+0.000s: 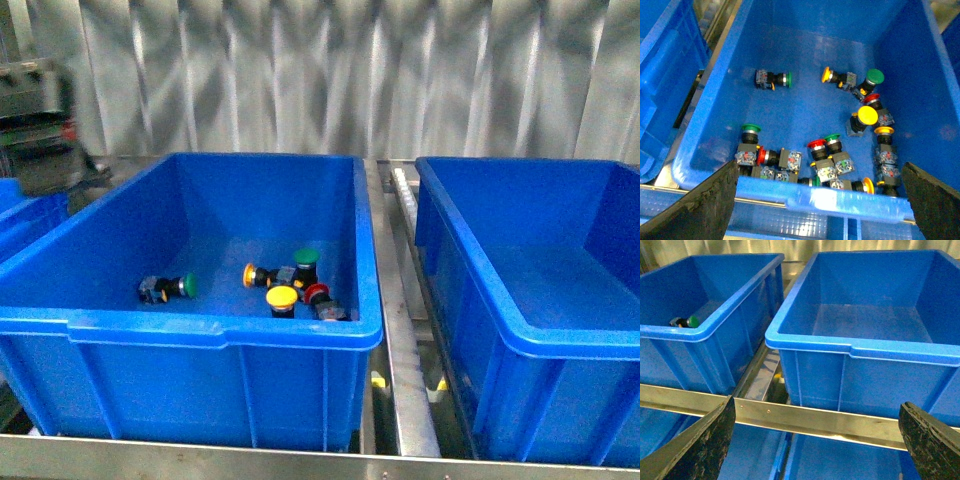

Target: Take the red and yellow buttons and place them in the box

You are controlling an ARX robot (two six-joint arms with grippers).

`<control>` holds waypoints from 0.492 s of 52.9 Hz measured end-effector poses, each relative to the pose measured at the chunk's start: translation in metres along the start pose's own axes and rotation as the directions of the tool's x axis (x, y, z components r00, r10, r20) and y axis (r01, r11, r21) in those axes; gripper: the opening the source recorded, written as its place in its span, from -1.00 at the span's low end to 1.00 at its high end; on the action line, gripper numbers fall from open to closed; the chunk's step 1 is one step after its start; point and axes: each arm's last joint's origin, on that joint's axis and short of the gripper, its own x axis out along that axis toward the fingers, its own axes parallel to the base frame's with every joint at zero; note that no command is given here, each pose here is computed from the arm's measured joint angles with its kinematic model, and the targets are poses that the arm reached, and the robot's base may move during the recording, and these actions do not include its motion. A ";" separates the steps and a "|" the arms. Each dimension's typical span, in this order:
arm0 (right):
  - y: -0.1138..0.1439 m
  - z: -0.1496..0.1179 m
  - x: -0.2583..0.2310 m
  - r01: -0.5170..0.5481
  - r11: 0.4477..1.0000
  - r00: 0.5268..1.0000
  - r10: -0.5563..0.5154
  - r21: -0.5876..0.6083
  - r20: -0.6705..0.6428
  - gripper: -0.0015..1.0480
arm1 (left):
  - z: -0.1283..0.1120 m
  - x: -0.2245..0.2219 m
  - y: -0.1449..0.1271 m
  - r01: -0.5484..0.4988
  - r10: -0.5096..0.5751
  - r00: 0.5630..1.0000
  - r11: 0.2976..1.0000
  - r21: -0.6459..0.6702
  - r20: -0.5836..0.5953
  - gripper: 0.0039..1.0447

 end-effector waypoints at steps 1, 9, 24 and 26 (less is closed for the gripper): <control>0.000 0.000 0.000 0.000 1.000 1.000 0.000 0.000 0.000 0.87 | 0.004 0.007 -0.005 -0.003 0.003 1.000 1.000 0.005 -0.016 0.85; 0.000 0.000 0.000 0.000 1.000 1.000 0.000 0.000 0.000 0.87 | 0.022 0.055 -0.034 -0.044 0.050 0.992 0.998 0.048 -0.119 0.85; 0.000 0.000 0.000 0.000 1.000 1.000 0.000 0.000 0.000 0.87 | 0.020 0.122 -0.073 -0.100 0.122 0.970 0.989 0.111 -0.212 0.85; 0.000 0.000 0.000 0.000 1.000 1.000 0.000 0.000 0.000 0.87 | 0.018 0.127 -0.077 -0.100 0.124 0.967 0.988 0.115 -0.222 0.85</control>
